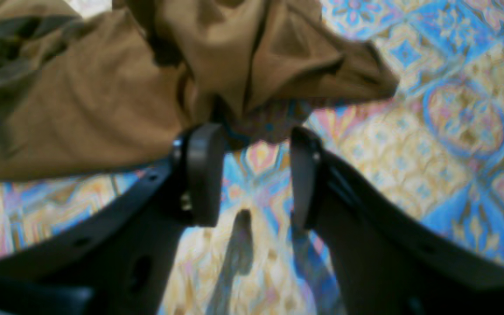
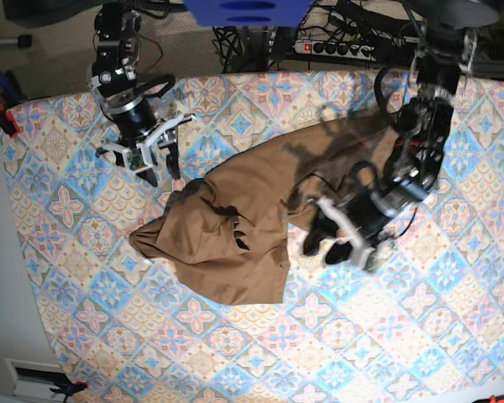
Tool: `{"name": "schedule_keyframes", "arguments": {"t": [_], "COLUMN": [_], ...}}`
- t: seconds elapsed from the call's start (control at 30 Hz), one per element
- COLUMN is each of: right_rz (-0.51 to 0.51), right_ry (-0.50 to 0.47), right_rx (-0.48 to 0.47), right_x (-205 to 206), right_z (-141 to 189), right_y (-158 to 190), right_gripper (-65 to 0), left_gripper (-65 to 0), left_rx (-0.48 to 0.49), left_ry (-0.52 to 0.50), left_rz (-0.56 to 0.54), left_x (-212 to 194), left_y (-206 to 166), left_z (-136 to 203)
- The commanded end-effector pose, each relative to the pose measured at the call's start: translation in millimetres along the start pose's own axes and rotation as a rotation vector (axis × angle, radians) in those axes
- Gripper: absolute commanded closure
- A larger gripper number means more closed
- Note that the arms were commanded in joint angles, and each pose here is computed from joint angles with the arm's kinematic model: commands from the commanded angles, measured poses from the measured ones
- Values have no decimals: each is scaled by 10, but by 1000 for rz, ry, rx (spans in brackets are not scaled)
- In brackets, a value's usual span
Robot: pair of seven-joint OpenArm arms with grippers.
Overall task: Layout the t-shirt on the table in an organized manner, then fold the t-shirt properly
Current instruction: 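Drag the grasped shirt edge with the left gripper to spread the shirt, then grasp another edge of the brown shirt with the right gripper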
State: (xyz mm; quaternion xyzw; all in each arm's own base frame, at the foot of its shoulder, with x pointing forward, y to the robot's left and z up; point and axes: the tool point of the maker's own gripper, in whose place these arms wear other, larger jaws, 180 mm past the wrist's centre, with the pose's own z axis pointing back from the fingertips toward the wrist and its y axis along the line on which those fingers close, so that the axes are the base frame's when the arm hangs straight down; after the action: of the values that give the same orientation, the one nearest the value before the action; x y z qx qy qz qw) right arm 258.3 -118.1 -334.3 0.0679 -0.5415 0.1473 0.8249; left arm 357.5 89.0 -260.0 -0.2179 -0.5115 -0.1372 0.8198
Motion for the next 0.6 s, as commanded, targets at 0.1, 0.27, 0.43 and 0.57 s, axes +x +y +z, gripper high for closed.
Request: {"name": "schedule_keyframes", "arguments": {"t": [0.1,0.27,0.43,0.57], "right_rz": [47,268,556,600], "right_ry": [-123,-101,-35,-95], "right_rx": [6,90,139,116], "right_x": [420,486,339,613], "right_z": [-80,-255,-349,-487], "right_y": [-61,291,754,877], "right_gripper": [-257,-258,-259,-259], "left_gripper": [-269,-269,-269,-269], "left_rx": [176,313,347,374], "left_ry": [50,190,239,226], "left_rz": [1,-108,-126,-70], "left_x": [-122,-456,-649,-710], "left_y": [478,665,666,685], "left_z": [392,619,680,723]}}
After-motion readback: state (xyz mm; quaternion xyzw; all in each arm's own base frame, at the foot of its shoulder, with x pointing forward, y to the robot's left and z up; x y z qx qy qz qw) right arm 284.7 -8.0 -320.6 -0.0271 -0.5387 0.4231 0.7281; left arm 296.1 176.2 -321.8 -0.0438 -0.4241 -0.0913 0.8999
